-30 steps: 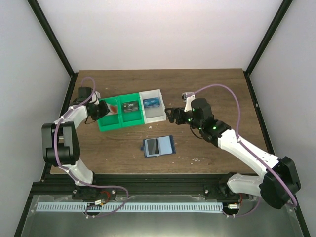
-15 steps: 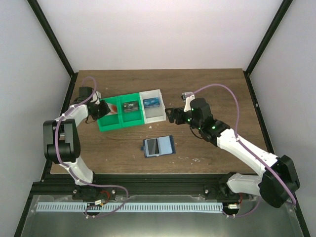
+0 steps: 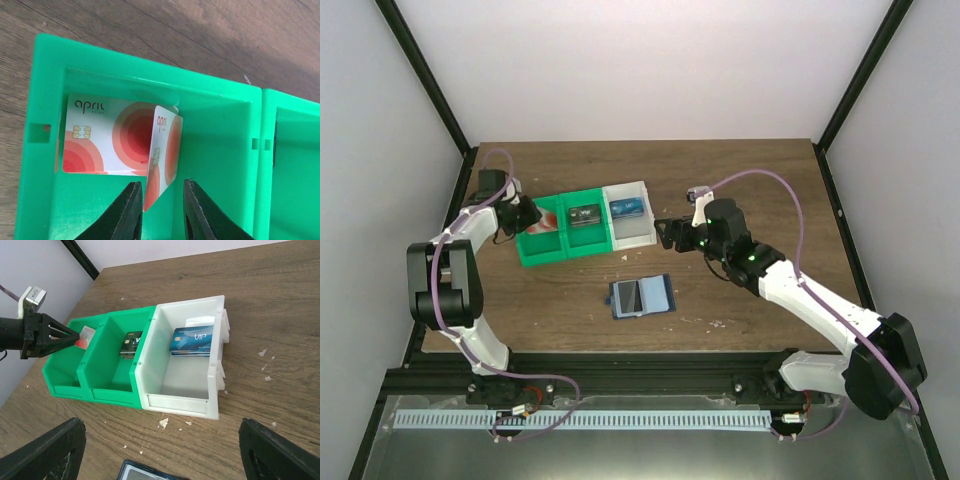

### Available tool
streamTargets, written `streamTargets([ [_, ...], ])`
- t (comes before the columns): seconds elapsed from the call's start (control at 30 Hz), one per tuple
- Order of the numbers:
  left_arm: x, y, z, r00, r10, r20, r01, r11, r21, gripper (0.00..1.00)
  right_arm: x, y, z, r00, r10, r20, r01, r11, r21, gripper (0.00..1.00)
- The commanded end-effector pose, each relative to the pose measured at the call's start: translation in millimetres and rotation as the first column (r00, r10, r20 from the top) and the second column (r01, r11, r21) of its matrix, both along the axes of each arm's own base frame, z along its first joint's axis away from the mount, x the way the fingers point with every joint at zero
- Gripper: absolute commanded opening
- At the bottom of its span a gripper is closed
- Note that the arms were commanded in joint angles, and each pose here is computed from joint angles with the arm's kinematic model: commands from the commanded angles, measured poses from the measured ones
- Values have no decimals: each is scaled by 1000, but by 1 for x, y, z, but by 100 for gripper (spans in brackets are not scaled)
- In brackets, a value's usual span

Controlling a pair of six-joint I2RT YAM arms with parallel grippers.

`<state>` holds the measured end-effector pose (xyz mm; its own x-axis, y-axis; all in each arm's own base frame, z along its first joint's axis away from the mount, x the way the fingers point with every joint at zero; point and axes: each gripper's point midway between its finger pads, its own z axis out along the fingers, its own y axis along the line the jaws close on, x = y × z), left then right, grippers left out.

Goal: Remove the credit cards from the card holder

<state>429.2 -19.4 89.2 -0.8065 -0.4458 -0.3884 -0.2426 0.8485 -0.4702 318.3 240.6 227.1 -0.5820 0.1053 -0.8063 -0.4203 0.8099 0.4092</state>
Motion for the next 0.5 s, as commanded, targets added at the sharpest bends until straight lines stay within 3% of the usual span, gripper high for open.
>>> streamTargets([
  [0.0,8,12,19,998,51,42,-52,998,34,27,4,-1,15,1000,-8,24,8,1000,-2,85],
  [0.37,-2,21,58,986,116,120,-123,991,59,45,-14,-5,-1,998,20,-62,-22,1000,-21,85],
  [0.43,-8,15,68,986,96,138,-102,994,34,50,-21,-4,-5,995,37,-95,-39,999,-16,85],
  [0.47,-12,9,73,986,78,148,-81,997,15,57,-26,-3,-8,991,52,-120,-53,999,-8,85],
])
